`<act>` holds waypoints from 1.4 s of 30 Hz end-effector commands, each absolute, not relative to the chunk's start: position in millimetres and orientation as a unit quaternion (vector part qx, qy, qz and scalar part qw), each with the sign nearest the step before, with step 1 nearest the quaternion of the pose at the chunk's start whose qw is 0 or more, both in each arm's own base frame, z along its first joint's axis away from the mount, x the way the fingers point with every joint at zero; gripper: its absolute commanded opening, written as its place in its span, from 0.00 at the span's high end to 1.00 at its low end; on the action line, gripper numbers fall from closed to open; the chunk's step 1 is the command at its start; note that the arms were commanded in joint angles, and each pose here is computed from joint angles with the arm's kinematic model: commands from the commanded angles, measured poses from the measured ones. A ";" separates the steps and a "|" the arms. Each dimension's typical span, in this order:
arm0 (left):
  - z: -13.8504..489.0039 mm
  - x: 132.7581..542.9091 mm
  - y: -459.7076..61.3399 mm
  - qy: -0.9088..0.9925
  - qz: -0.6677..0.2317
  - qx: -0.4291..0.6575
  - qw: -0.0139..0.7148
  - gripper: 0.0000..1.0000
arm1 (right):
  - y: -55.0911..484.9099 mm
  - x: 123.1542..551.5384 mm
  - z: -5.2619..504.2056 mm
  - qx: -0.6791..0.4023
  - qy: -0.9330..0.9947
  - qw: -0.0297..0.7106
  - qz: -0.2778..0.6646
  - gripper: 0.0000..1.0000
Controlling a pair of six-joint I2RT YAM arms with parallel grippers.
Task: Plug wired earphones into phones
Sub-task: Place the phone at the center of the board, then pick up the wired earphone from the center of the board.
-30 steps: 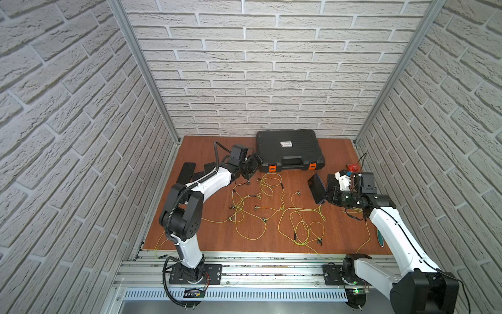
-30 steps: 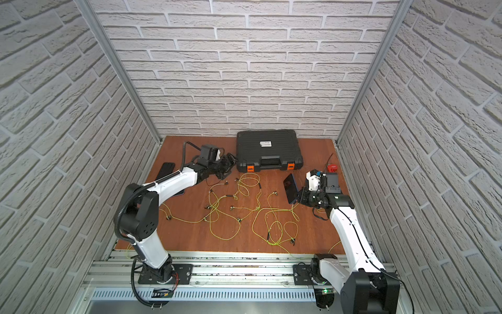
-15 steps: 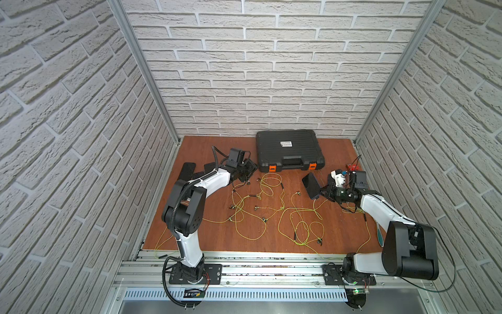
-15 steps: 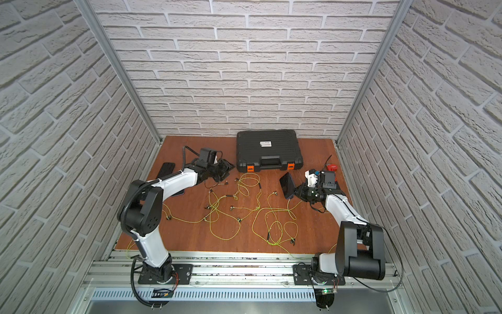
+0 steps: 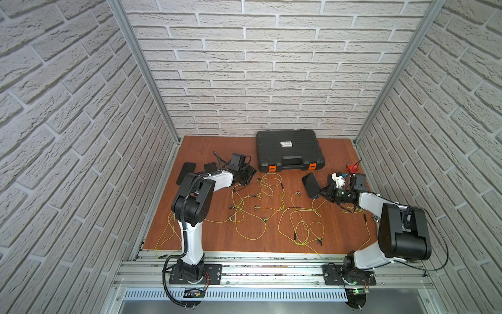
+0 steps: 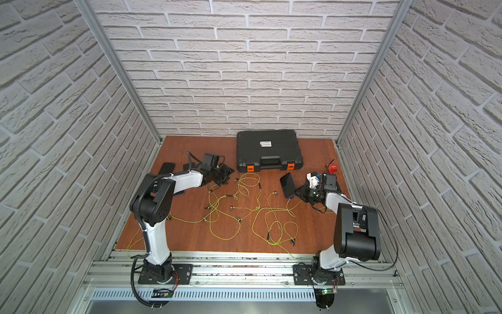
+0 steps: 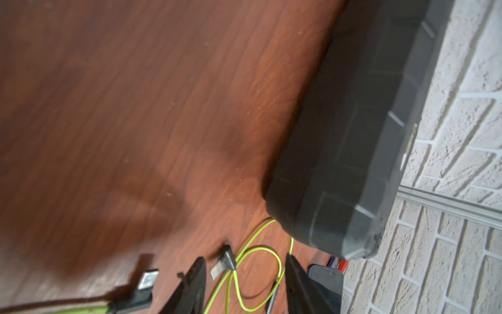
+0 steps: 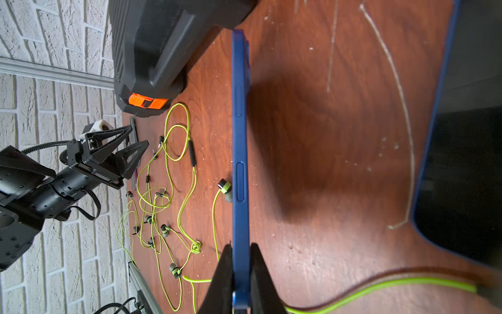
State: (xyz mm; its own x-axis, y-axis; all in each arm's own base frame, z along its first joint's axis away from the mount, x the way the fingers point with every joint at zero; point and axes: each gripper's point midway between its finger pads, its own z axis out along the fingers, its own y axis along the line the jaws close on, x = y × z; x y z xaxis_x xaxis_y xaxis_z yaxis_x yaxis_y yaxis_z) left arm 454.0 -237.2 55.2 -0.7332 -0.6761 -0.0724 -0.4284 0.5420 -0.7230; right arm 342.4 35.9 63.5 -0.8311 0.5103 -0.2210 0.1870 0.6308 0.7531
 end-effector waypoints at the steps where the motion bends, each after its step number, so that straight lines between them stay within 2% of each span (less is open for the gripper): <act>1: 50.4 457.8 -239.0 0.856 -0.356 -0.324 0.188 0.52 | 37.7 342.8 64.4 0.190 0.872 0.215 0.398 0.82; 5: 43.3 454.1 -239.4 0.862 -0.346 -0.319 0.187 0.47 | 36.0 340.6 58.8 0.192 0.877 0.201 0.393 0.78; 12: 29.1 447.2 -248.9 0.864 -0.346 -0.321 0.174 0.47 | 27.6 337.3 69.4 0.180 0.892 0.203 0.361 0.71; 19: 9.4 440.6 -253.6 0.852 -0.356 -0.351 0.157 0.57 | 23.9 333.3 90.0 0.164 0.900 0.220 0.339 0.71; 25: 2.2 432.8 -255.7 0.849 -0.355 -0.365 0.144 0.60 | 23.5 330.7 100.5 0.157 0.902 0.227 0.333 0.71; 35: -8.8 407.7 -253.5 0.844 -0.349 -0.387 0.128 0.50 | 23.3 331.9 108.0 0.152 0.901 0.234 0.332 0.71; 42: -5.2 390.2 -247.1 0.851 -0.333 -0.387 0.126 0.48 | 22.0 330.6 108.5 0.152 0.903 0.234 0.326 0.71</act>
State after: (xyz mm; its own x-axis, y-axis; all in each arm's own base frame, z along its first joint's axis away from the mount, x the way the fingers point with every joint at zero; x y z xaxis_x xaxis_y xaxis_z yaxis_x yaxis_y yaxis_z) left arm 429.4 -266.1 40.2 -0.6785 -0.7345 0.0114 -0.4433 0.3970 -0.8036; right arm 325.2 25.4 93.2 -0.8559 0.4457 -0.2622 0.1675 0.7187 0.6749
